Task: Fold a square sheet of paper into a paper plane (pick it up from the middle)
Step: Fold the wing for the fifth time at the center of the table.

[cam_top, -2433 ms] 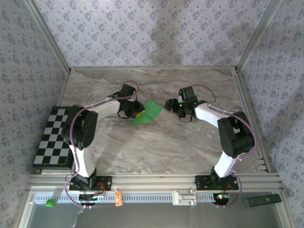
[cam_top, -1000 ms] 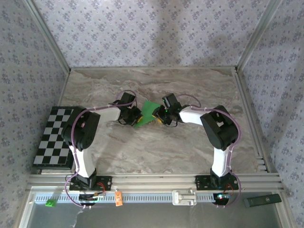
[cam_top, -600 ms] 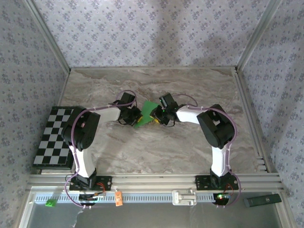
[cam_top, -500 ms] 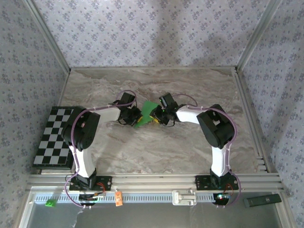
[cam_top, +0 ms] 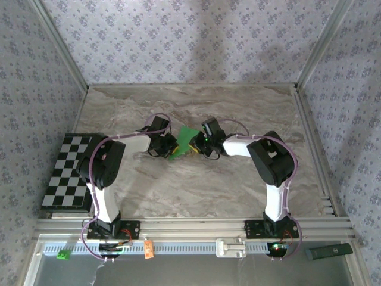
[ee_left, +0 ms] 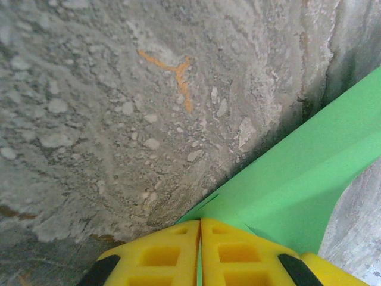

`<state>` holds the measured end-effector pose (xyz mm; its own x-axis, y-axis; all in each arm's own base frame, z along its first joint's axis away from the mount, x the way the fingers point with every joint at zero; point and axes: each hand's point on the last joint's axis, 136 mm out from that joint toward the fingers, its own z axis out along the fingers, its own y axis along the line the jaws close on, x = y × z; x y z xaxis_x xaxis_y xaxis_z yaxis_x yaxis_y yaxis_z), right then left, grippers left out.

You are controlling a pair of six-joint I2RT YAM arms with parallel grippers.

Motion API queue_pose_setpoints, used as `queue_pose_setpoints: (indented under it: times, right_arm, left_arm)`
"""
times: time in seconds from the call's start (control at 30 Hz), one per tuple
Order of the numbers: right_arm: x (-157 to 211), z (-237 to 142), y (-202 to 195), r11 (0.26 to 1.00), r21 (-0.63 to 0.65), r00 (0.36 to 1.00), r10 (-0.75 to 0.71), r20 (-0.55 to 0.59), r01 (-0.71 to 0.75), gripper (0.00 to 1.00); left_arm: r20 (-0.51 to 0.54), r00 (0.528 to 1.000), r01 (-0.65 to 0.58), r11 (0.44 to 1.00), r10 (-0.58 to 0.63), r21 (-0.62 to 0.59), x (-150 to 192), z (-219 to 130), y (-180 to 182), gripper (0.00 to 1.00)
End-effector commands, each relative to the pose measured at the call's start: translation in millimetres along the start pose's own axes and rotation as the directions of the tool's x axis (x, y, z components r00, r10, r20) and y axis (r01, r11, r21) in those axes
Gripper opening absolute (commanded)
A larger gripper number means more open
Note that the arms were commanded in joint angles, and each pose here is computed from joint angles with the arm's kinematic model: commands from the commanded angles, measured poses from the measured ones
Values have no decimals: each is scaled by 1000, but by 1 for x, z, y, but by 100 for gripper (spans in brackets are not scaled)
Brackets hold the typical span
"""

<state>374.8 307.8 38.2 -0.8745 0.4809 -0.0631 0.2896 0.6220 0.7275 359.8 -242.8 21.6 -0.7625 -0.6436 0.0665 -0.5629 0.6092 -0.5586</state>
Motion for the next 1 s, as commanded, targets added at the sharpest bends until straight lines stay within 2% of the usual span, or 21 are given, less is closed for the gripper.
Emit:
queue_pose_setpoints:
  times: [0.0, 0.17, 0.27, 0.37, 0.47, 0.6, 0.7, 0.8, 0.9, 0.97]
  right_arm:
    - [-5, -5, 11, 999, -49, 1000, 17, 10, -17, 17]
    - [-8, -7, 9, 999, -37, 1000, 9, 17, -9, 6]
    - [-12, -13, 7, 1000, -18, 999, -10, 35, 11, 1]
    - [-17, -24, 8, 999, -2, 997, -41, 65, 41, 0]
    - [-21, -32, 6, 998, 13, 995, -54, 84, 53, 0]
    - [-25, -37, -1, 999, 22, 995, -33, 93, 31, 0]
    - [-25, -40, -4, 1000, 25, 995, -18, 96, 15, 0]
    - [-27, -42, -8, 999, 39, 996, 0, 95, -4, 0]
    - [-26, -43, -11, 998, 49, 996, 21, 90, -25, 0]
    - [-27, -44, -11, 998, 52, 996, 32, 85, -36, 0]
  left_arm:
    - [-7, 999, 41, 993, -42, -112, 7, 3, 35, 10]
    - [-1, 1000, 9, 996, -9, -86, 5, -3, 26, 12]
    - [25, 998, -56, 997, 58, -52, -1, -17, 14, 18]
    - [68, 980, -187, 982, 188, -22, -6, -39, -3, 28]
    - [103, 928, -359, 933, 359, -21, -6, -57, -17, 42]
    - [129, 836, -538, 843, 533, -1, -1, -69, -28, 66]
    - [154, 739, -662, 749, 656, -10, 7, -71, -33, 76]
    - [167, 614, -775, 630, 771, -61, 15, -71, -35, 79]
    - [162, 465, -868, 485, 870, -112, 28, -66, -36, 79]
    - [157, 385, -905, 405, 910, -130, 36, -62, -36, 78]
